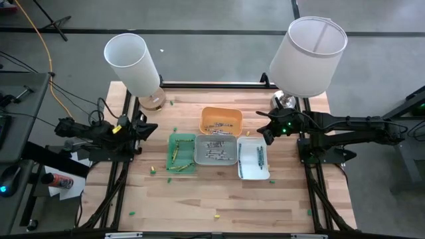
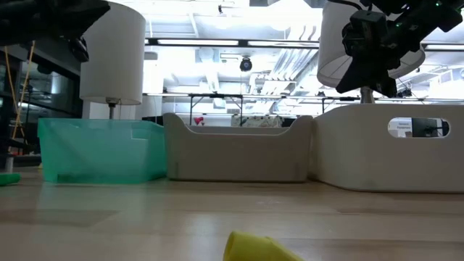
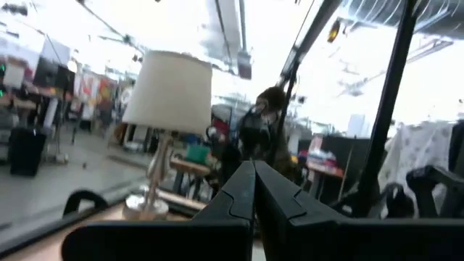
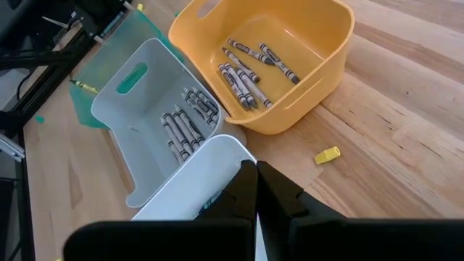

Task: Sort crayons
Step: Return to Home Position

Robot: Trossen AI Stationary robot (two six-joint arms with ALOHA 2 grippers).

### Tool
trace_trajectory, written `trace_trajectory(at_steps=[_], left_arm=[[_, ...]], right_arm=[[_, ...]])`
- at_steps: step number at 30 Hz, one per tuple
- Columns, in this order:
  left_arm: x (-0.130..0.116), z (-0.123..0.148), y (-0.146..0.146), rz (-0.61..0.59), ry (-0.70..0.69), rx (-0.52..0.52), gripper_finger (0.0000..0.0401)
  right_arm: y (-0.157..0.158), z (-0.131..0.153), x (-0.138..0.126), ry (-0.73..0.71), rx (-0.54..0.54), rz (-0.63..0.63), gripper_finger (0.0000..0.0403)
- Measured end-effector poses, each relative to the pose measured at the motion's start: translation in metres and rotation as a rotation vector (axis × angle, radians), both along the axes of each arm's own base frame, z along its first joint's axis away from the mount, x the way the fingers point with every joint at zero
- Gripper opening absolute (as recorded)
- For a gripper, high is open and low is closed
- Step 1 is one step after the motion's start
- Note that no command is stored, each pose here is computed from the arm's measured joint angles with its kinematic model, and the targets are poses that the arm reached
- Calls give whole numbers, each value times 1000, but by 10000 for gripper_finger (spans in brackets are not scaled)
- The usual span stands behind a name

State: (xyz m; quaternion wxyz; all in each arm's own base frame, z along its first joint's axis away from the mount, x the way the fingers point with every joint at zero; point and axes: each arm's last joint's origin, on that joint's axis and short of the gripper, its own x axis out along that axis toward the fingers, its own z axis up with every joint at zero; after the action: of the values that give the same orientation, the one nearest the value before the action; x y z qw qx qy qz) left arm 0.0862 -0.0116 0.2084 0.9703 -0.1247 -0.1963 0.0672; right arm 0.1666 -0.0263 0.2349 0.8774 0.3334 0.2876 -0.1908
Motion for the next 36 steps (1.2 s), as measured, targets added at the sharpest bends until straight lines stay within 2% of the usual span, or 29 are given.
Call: trace_trajectory(at_steps=[5, 13, 17, 20, 24, 28, 36], left_arm=[[1, -4, 1, 1, -2, 28, 0], [7, -19, 2, -61, 148, 0, 0], [8, -26, 2, -39, 217, -23, 0], [8, -30, 3, -25, 244, -87, 0], [9, -33, 3, -30, 269, -104, 0], [9, -33, 3, -30, 274, -104, 0], [9, -34, 3, -30, 282, -102, 0]], right_arm=[[0, 0, 0, -2, 7, -6, 0], [0, 0, 0, -2, 9, -3, 0], [2, 0, 0, 3, 0, 72, 0], [3, -1, -1, 16, -15, 147, 0], [5, -11, -8, -34, -48, 204, 0], [8, -25, -23, -209, -63, 211, 0], [15, -28, -55, -730, -189, 193, 0]])
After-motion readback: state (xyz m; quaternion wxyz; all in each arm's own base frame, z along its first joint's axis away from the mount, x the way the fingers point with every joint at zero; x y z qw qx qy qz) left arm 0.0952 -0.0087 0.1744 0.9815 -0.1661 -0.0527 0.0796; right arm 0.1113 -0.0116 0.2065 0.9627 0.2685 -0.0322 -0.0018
